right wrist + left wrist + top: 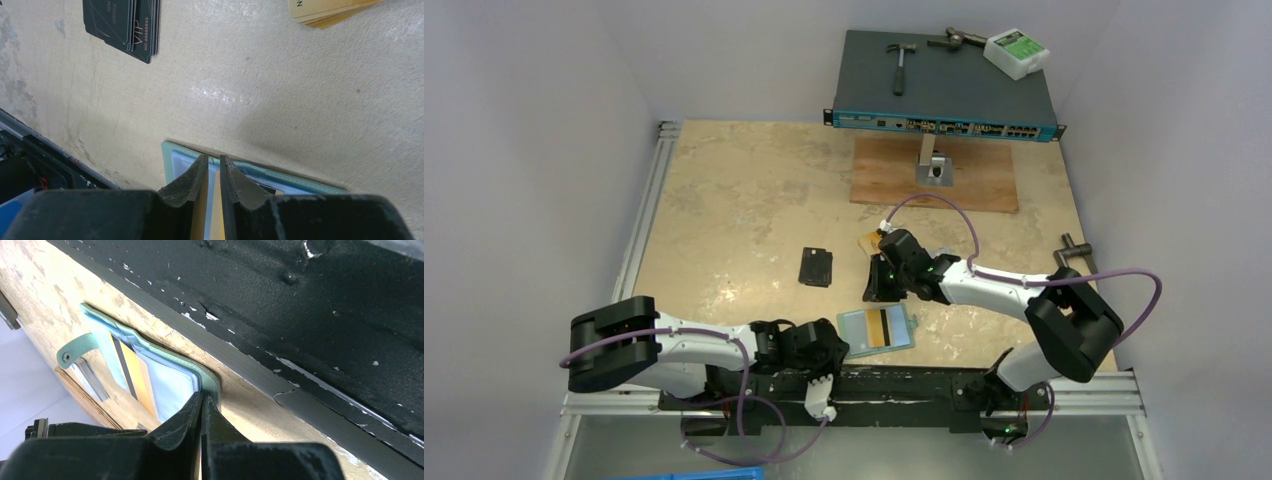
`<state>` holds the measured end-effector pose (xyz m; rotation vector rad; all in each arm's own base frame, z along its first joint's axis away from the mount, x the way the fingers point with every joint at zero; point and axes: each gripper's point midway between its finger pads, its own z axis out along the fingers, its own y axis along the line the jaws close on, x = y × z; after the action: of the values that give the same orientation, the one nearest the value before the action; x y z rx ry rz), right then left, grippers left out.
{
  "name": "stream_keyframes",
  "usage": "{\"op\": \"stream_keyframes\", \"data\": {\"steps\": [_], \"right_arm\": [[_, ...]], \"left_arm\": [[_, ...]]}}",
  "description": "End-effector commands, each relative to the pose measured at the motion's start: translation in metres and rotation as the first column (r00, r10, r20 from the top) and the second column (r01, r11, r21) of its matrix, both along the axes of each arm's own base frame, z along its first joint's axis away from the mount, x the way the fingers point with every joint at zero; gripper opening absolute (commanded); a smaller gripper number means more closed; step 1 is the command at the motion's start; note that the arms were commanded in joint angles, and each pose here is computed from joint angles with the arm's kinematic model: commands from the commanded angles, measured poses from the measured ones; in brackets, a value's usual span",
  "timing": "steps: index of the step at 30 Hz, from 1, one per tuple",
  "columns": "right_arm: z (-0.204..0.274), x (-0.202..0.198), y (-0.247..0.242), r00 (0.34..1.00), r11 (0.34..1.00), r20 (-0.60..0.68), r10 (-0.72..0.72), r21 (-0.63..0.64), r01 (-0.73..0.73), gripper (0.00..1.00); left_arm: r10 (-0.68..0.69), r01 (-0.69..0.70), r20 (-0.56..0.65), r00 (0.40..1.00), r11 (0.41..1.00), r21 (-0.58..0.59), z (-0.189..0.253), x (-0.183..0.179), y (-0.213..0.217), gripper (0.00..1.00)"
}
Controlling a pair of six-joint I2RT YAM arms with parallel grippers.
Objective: Put the credit cards into the card holder
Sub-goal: Insert the credit card into the card holder.
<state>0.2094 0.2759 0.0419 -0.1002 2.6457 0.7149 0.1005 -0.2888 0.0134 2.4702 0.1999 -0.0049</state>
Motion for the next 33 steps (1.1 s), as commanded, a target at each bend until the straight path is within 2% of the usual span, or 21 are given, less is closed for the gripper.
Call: {"op": "stream_keyframes", "data": {"steps": [1, 13, 33], "right_arm": [[0.008, 0.008, 0.005, 0.999, 0.999, 0.040, -0.003, 0.034, 0.002, 0.14], [-0.002, 0.000, 0.003, 1.000, 0.999, 0.015, 0.004, 0.033, -0.004, 0.07], [-0.013, -0.020, 0.009, 0.999, 0.998, -0.030, 0.038, 0.042, -0.037, 0.00]], "left_arm": [[-0.031, 0.045, -0.087, 0.996, 0.987, 0.157, -0.034, -0.022, 0.036, 0.00], [-0.037, 0.050, -0.085, 0.996, 0.987, 0.154, -0.034, -0.022, 0.035, 0.00], [-0.038, 0.051, -0.087, 0.996, 0.987, 0.150, -0.034, -0.023, 0.035, 0.00]]}}
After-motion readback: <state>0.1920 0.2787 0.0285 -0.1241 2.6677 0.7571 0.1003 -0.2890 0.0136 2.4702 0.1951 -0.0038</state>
